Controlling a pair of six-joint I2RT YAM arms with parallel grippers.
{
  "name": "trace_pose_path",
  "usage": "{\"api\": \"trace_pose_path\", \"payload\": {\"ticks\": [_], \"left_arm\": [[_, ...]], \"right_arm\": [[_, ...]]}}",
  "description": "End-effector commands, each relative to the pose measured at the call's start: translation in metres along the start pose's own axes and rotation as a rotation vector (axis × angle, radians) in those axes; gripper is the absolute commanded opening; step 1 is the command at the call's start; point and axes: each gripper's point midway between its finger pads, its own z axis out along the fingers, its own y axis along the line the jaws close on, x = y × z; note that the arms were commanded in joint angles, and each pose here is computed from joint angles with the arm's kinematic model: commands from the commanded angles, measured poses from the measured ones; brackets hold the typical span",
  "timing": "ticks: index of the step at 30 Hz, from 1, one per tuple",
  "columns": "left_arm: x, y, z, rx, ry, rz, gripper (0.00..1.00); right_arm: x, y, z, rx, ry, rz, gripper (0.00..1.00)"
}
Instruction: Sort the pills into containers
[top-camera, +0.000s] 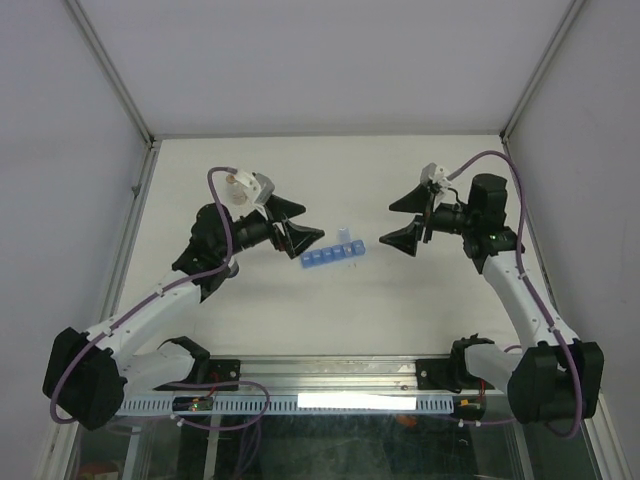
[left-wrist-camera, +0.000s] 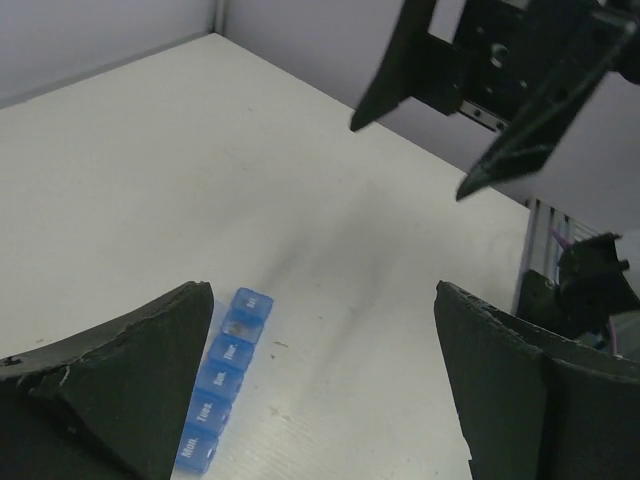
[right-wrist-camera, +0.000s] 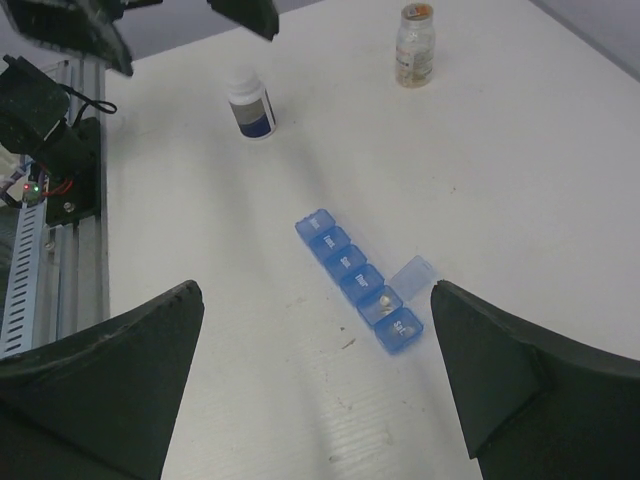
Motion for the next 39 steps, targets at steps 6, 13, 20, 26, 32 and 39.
{"api": "trace_pose_path", "payload": {"ticks": [6,13,20,26,32,39], "left_arm": [[0.019,-0.038,-0.008,0.194,-0.118,0.2,0.98],[0.077,-0.016,0.004,0.161,-0.024,0.22,0.99],[0.132,-0.004,0.022,0.104,0.16,0.455,0.99],[0.157,0.025,0.035,0.012,0.299,0.436,0.99],[0.184,0.054,0.042,-0.075,0.471,0.42,0.99],[0.204,0.068,0.041,-0.095,0.598,0.437,0.98]], "right_arm": [[-0.008,-0.004,0.001,-0.081,-0.026,0.013,1.0],[0.035,-0.032,0.012,-0.039,0.172,-0.006,1.0],[0.084,-0.072,0.03,-0.013,0.398,-0.022,0.98],[0.1,-0.102,0.042,0.003,0.449,0.031,0.94],[0.103,-0.118,0.06,-0.02,0.433,0.156,0.86],[0.113,-0.129,0.07,-0.012,0.44,0.23,0.79]]}}
